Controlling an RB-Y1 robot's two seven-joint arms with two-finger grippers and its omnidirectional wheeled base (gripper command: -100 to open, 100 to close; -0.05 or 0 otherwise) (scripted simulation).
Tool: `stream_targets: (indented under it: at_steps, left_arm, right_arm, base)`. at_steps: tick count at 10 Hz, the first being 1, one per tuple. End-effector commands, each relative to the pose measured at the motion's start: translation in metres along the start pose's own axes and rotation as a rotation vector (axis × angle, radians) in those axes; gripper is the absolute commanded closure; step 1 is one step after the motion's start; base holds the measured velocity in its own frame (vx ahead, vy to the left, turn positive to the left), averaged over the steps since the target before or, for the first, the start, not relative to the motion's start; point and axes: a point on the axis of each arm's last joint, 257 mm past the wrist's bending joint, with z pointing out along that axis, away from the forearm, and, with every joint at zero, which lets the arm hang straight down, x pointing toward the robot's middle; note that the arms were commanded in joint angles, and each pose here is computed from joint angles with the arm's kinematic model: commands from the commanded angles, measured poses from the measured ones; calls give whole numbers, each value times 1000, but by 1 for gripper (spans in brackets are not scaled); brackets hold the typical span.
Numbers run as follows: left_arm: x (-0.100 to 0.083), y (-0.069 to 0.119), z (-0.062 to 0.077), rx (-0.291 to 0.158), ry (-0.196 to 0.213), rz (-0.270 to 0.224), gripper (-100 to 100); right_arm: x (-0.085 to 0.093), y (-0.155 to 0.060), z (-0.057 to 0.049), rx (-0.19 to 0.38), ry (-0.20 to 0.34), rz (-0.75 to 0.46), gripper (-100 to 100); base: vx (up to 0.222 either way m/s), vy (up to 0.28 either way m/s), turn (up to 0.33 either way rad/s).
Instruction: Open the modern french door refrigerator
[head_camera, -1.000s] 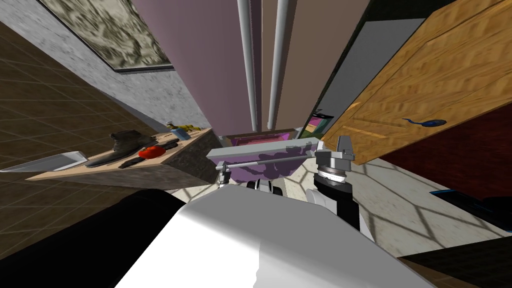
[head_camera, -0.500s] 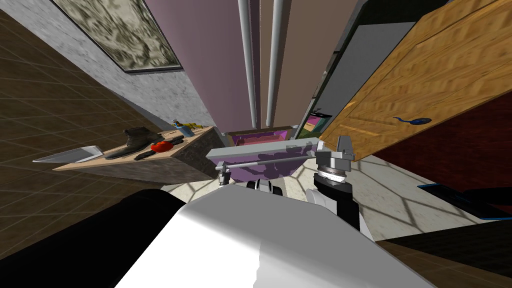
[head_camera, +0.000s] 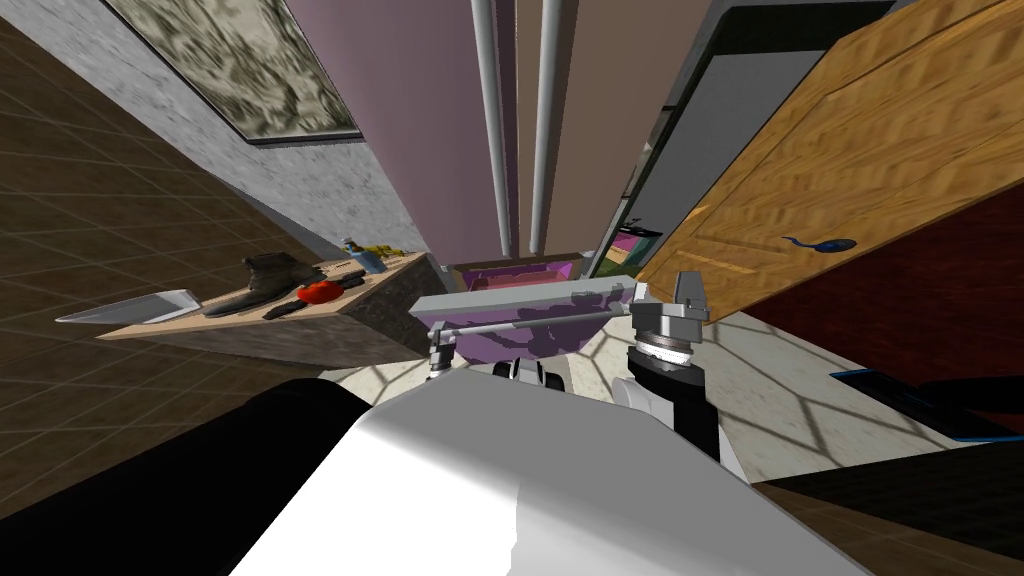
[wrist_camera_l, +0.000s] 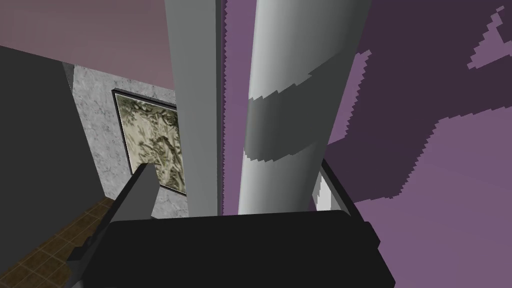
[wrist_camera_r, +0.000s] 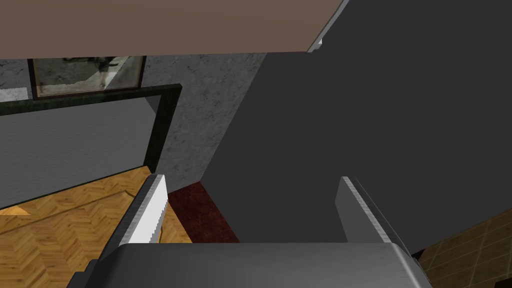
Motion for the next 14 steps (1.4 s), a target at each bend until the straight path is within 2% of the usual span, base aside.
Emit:
stream_targets:
  at_steps: [1,7,8,9,14]
  left_arm:
    - [-11,-15,6,1,2,-1,-100]
    - [-20,-33,13,0,7,-3,-100]
    - [-22,-19,4,-48,-2,-4,-100]
    - [-23,-16,2,-59,-5,-4,0]
    - [-26,-7,-2,-88,-13,-1,0]
  right_arm:
    - [0,0,0,0,0,0,0]
    - [0,0,0,0,0,0,0]
    - [0,0,0,0,0,0,0]
    - [0,0,0,0,0,0,0]
    - [0,0,0,0,0,0,0]
  base:
    - [16,-40,-14]
    - [7,-25,-4]
    - [10,-3,-1]
    - [5,1,-1]
    - [-1,0,-1]
